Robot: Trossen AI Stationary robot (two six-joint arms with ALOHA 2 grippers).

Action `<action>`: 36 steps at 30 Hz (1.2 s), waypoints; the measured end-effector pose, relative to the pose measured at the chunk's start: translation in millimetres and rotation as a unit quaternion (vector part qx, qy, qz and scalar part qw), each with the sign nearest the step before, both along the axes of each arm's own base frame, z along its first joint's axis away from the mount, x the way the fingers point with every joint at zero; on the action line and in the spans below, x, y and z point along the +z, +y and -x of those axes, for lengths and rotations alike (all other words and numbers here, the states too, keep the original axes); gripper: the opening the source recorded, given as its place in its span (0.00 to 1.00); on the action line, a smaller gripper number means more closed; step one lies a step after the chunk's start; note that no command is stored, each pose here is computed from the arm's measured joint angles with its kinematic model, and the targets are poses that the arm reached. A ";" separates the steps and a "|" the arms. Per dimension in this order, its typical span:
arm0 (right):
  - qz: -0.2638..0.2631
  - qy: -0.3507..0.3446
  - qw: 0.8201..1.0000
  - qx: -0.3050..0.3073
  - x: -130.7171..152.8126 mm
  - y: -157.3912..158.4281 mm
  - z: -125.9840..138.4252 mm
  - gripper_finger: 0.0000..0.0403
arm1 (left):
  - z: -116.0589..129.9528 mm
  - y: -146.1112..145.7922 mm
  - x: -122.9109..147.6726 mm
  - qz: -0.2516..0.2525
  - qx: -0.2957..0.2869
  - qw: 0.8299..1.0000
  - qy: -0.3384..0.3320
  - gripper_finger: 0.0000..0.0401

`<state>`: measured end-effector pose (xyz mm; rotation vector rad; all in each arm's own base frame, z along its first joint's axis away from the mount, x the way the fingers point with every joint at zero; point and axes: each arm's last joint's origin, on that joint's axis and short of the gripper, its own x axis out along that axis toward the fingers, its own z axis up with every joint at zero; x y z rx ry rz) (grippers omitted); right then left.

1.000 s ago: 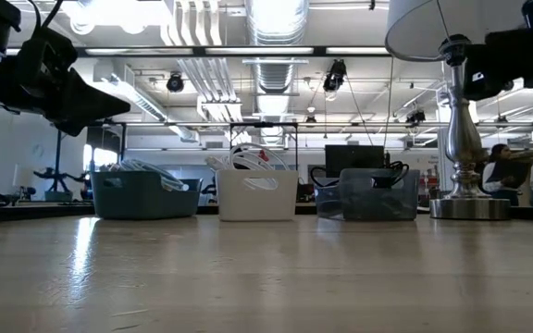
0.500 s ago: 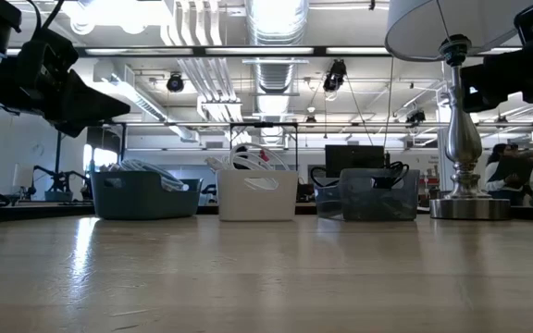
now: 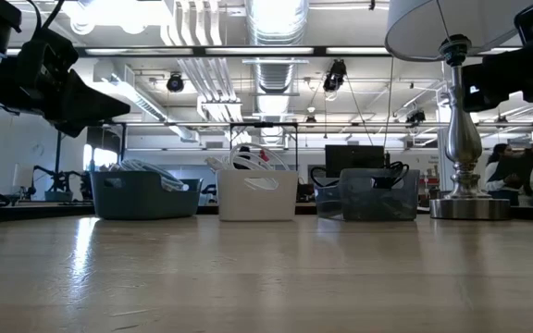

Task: Pick & Place USB Port
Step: Return to Home Position

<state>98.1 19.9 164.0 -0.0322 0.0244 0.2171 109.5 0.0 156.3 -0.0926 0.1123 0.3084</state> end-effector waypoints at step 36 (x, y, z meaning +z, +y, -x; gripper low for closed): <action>0.002 -0.001 1.000 0.000 0.1 0.0 0.0 0.29 | 0.0 0.0 0.4 0.000 0.000 1.000 -0.001 0.03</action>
